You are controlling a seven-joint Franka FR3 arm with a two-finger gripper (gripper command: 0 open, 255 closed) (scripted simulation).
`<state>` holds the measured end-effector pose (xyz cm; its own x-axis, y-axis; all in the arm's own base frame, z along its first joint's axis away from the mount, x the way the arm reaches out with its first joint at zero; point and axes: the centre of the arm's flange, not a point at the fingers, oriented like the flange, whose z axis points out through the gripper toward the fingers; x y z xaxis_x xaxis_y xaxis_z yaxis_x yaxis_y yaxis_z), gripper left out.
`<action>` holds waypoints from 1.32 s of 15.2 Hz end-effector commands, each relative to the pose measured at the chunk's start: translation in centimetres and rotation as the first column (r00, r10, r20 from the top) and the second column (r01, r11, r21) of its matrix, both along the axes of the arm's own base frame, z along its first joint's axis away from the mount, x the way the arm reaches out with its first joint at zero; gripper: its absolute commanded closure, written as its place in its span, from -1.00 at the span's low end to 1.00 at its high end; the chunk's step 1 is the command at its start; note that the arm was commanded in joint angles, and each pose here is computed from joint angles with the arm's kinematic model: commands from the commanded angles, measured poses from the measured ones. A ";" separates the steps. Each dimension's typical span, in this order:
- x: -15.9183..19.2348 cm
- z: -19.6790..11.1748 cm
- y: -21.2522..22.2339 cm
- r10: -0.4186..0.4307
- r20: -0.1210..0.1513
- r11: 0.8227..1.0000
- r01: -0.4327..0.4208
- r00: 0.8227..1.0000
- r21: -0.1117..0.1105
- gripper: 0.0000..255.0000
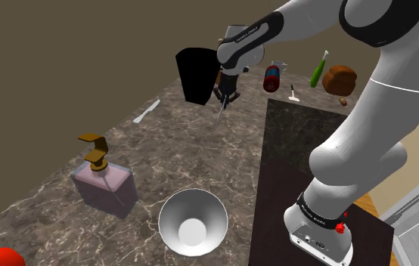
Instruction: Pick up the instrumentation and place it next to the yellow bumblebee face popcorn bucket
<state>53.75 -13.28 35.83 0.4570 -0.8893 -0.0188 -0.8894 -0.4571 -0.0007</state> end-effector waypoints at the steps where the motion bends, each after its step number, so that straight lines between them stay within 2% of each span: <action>1: 0.0 -1.4 0.1 0.001 -0.004 1.000 -0.001 1.000 0.002 1.00; 9: 0.0 -1.6 0.1 0.001 -0.004 1.000 -0.001 1.000 0.002 1.00; 10: 0.0 -1.6 0.1 0.001 -0.004 1.000 -0.001 1.000 0.002 -1.00; 15: 0.0 -1.6 0.1 0.001 -0.004 1.000 -0.001 1.000 0.002 -1.00; 19: 0.1 3.4 0.0 0.001 -0.004 1.000 -0.001 1.000 0.002 -1.00; 20: 0.1 3.4 0.0 0.001 -0.004 1.000 -0.001 1.000 0.002 -1.00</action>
<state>53.73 -13.35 38.70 0.4574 -0.8890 -0.0212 -0.8892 -0.4575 0.0010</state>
